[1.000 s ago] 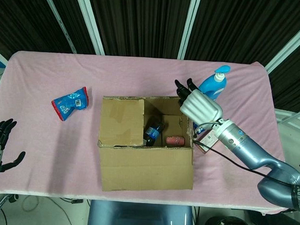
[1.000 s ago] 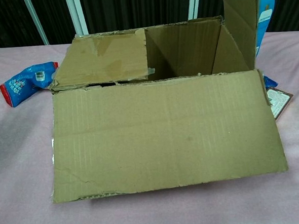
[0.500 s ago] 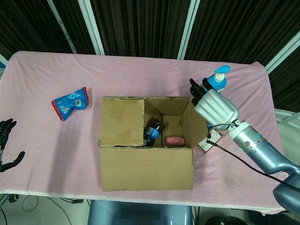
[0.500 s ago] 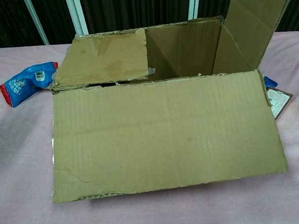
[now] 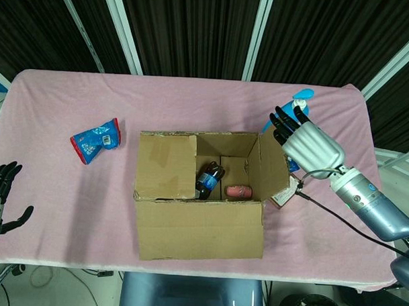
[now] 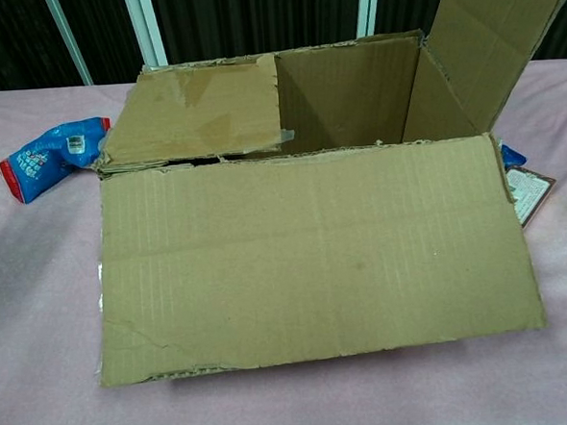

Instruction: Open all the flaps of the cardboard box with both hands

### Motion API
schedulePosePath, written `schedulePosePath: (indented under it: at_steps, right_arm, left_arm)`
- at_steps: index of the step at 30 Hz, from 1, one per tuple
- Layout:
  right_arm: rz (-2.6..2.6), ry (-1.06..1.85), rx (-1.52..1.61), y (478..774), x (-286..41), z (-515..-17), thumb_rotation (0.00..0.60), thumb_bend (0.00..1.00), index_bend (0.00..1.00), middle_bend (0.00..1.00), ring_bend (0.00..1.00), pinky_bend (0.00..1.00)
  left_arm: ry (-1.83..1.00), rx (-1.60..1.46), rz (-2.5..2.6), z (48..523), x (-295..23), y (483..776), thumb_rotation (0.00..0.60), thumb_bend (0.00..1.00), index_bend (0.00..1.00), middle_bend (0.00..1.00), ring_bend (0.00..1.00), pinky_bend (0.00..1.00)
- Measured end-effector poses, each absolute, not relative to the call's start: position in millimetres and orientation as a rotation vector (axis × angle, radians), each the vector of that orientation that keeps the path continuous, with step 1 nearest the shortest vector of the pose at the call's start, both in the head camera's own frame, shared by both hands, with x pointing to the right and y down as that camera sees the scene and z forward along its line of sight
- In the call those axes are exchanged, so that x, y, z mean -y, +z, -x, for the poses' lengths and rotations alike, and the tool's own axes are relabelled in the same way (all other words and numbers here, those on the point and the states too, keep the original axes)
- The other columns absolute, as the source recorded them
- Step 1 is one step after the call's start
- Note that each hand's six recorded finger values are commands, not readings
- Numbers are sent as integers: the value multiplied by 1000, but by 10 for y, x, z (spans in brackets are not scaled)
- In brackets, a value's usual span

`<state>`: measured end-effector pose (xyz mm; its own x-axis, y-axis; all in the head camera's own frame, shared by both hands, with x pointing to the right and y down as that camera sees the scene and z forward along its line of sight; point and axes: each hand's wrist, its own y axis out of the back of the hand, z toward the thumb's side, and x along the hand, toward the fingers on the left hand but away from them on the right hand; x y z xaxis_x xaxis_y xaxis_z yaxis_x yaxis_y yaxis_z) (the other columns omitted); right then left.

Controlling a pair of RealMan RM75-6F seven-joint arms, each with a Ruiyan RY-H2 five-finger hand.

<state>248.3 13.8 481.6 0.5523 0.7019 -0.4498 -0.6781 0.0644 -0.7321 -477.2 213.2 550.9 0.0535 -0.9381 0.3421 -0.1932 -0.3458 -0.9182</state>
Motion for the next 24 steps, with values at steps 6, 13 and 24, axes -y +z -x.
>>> schedulePosePath:
  at_steps: [6,13,24]
  right_arm:
    - [1081,1056,-3,4810,-190,-2609,600,303,253,100,15,212]
    - [1073,1101,-44,4821,-270,-2858,600,301,253,99,6,212]
    - [1131,1197,56,4898,-466,-3238,600,302,183,92,0,212]
  left_arm:
    - [-1349,-1155,1631,4772,-2132,5506,600,271,0,29,0,49]
    - [-1350,-1152,1628,4772,-2133,5504,600,271,0,29,0,48]
    - [-1347,-1113,1631,4725,-2096,5524,600,271,0,29,0,49]
